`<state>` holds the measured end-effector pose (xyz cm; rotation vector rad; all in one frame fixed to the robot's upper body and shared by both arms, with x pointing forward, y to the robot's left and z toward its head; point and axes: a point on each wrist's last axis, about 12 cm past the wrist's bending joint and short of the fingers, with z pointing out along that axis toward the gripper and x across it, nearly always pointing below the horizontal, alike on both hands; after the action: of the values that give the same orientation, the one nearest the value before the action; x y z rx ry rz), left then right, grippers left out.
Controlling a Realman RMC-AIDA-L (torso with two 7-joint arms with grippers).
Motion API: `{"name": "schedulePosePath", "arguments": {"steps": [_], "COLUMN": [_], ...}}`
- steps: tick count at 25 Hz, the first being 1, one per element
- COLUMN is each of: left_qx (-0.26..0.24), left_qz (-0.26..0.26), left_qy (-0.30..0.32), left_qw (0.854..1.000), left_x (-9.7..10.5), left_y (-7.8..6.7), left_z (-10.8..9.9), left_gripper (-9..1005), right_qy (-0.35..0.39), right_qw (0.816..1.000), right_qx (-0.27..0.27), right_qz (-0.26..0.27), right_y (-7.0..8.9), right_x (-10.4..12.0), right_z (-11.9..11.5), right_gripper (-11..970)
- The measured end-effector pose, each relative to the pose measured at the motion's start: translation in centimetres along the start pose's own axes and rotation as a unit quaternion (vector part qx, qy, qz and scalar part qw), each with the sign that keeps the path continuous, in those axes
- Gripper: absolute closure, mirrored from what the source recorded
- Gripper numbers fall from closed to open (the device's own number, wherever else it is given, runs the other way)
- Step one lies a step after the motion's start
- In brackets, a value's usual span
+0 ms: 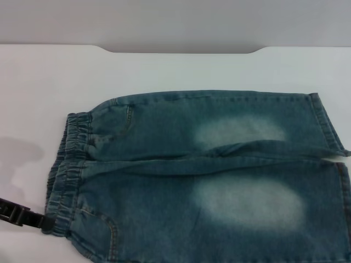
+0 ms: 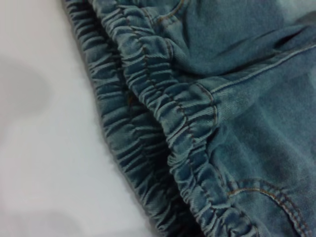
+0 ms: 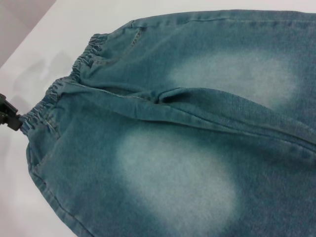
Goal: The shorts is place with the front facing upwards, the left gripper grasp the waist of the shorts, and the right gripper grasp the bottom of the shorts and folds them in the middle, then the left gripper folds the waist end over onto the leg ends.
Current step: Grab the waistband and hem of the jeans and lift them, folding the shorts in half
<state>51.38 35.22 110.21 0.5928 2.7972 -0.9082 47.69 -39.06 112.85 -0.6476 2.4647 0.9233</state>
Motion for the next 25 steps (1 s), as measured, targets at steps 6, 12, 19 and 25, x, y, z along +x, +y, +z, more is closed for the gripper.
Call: {"name": "schedulePosePath", "arguments": {"steps": [6,12,19,25], "left_qx": [0.001,0.002,0.005,0.006], "left_qz": [0.003,0.004,0.006,0.013], "left_qy": [0.001,0.002,0.004,0.014], "left_qw": [1.000,1.000,1.000,1.000], "left_x": [-0.09,-0.09,-0.08,-0.11], "left_y": [-0.07,-0.11,-0.23,-0.39], "left_z": [0.01,0.01,0.16,0.41], "left_gripper": [801,809,818,916], "right_qy": [0.000,0.000,0.000,-0.001], "right_qw": [1.000,1.000,1.000,1.000], "right_qx": [0.004,0.004,0.004,0.005], "right_qz": [0.000,0.000,0.002,0.005], "right_y": [-0.08,-0.08,-0.09,-0.12], "right_x": [-0.01,0.03,0.12,0.22], "right_z": [0.00,0.00,-0.02,-0.06], "right_gripper": [548,548,548,548]}}
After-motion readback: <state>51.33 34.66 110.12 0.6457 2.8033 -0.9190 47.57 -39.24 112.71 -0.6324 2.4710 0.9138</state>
